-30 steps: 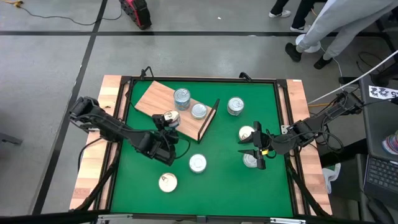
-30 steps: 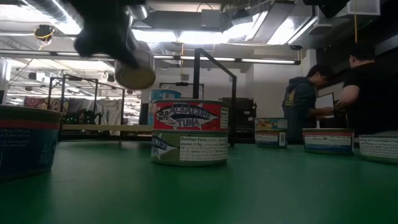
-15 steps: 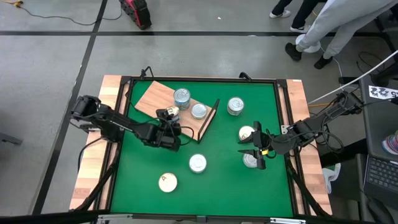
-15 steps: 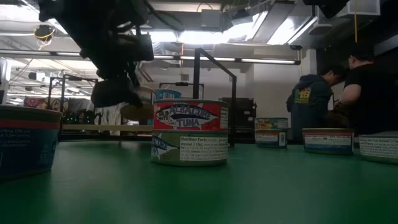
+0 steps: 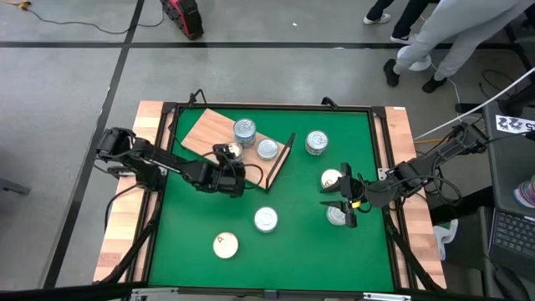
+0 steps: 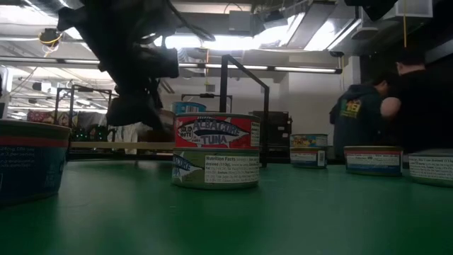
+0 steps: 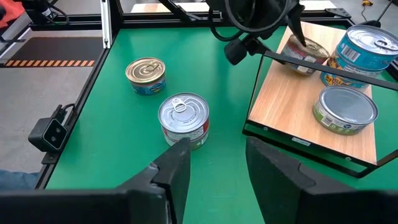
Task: Stack canned seafood by type on shelf
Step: Put the blue tuna can on the shelf, then put the red tuna can on the shelf
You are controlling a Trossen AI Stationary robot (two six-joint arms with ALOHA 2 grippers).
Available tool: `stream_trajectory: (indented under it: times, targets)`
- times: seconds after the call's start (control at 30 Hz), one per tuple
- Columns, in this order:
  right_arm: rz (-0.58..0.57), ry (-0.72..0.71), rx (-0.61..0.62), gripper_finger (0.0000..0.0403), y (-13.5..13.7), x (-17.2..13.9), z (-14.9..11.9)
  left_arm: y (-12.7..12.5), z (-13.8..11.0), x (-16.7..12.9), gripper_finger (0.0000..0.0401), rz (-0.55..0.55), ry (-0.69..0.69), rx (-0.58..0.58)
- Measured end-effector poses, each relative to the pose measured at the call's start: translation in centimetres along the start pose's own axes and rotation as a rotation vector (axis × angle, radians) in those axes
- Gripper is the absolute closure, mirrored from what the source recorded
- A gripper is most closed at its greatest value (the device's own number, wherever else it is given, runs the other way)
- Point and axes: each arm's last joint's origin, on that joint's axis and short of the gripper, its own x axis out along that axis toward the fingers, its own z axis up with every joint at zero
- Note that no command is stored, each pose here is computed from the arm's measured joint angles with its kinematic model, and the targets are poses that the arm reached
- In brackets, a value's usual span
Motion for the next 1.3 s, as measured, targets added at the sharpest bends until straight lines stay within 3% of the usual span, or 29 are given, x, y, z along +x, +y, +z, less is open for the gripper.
stream_trajectory:
  times: [0.4, 0.73, 0.93, 1.1, 1.3]
  targets:
    - [-0.001, 0.002, -0.001, 0.0248, 0.0, 0.0, 0.0, -0.7, 0.3, -0.9, 0.0142, -0.015, -0.046, 0.01]
    - [-0.001, 0.002, -0.001, 0.0248, 0.0, 0.0, 0.0, -1.9, 3.4, -6.3, 0.0149, -0.109, -0.228, -0.127]
    - [-0.003, 0.013, -0.006, 0.0249, 0.1, 0.4, -0.1, -3.1, 4.4, -10.3, 0.0155, -0.228, -0.347, -0.25]
    - [-0.011, 0.044, -0.022, 0.0249, 0.5, 1.3, -0.5, -4.6, 5.0, -12.9, 0.0153, -0.462, -0.445, -0.398]
    - [-0.017, 0.091, -0.042, 0.0249, 1.1, 3.0, -1.1, -6.1, 5.2, -14.6, 0.0153, -0.556, -0.522, -0.397]
